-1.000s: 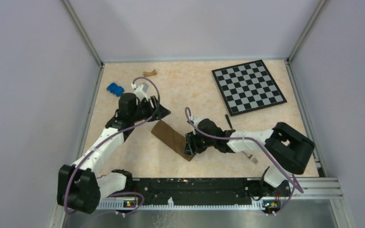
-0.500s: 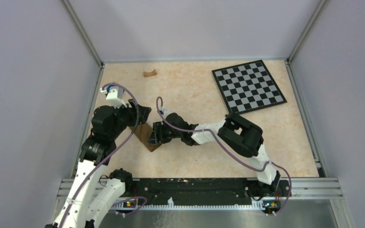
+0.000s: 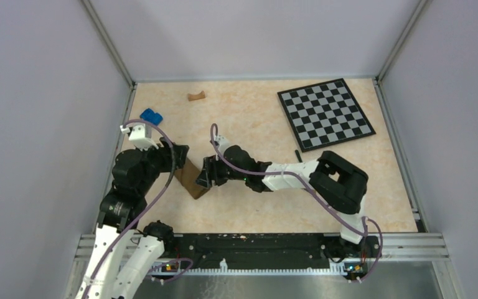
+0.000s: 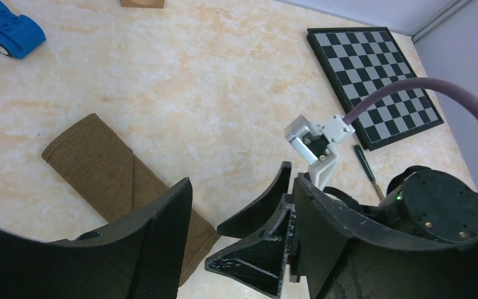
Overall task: Fold the napkin into a case and place the utensils inside
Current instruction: Move the smaller rectangle folded napkin to the center of the board.
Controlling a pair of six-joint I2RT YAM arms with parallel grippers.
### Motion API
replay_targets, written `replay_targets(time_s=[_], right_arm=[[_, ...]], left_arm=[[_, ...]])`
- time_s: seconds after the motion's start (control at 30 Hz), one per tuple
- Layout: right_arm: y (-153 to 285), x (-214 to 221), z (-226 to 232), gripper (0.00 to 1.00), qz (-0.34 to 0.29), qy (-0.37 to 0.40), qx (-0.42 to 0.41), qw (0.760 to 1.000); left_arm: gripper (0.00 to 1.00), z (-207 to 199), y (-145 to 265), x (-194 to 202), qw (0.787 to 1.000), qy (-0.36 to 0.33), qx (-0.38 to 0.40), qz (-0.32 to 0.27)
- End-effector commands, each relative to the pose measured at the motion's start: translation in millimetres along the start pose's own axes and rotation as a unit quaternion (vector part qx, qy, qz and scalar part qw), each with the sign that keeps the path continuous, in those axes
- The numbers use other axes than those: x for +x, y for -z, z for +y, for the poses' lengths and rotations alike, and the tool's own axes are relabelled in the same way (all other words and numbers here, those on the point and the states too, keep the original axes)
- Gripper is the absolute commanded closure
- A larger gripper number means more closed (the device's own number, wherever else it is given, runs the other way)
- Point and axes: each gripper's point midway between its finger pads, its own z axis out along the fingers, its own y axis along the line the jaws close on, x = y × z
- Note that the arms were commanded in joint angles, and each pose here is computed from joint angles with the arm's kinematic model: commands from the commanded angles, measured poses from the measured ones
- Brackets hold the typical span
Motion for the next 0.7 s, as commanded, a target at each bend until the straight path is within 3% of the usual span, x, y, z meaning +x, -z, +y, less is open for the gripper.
replay_targets(time_s=[0.0, 0.3, 0.47, 0.6, 0.67], right_arm=[[20, -8, -26, 0.42, -0.003, 0.034, 0.041, 0.999], [-15, 11, -53, 0.64, 0.039, 0.012, 0.044, 0.998], [-47, 28, -27, 0.75, 0.069, 0.012, 0.004, 0.998], [-55, 19, 5, 0.75, 0.068, 0.008, -0.031, 0.997], [-43, 8, -4, 0.66, 0.067, 0.014, 0.000, 0.998]], left_arm=[[0.33, -2, -2, -2, 1.000, 0.002, 0.008, -0.011], [0.33, -19, 3, 6, 0.998, 0.023, 0.054, 0.010], [0.33, -21, 9, 5, 0.998, 0.023, 0.058, 0.008], [0.32, -22, 9, 4, 0.998, 0.024, 0.060, 0.007], [0.32, -23, 8, 4, 0.998, 0.025, 0.063, 0.006]])
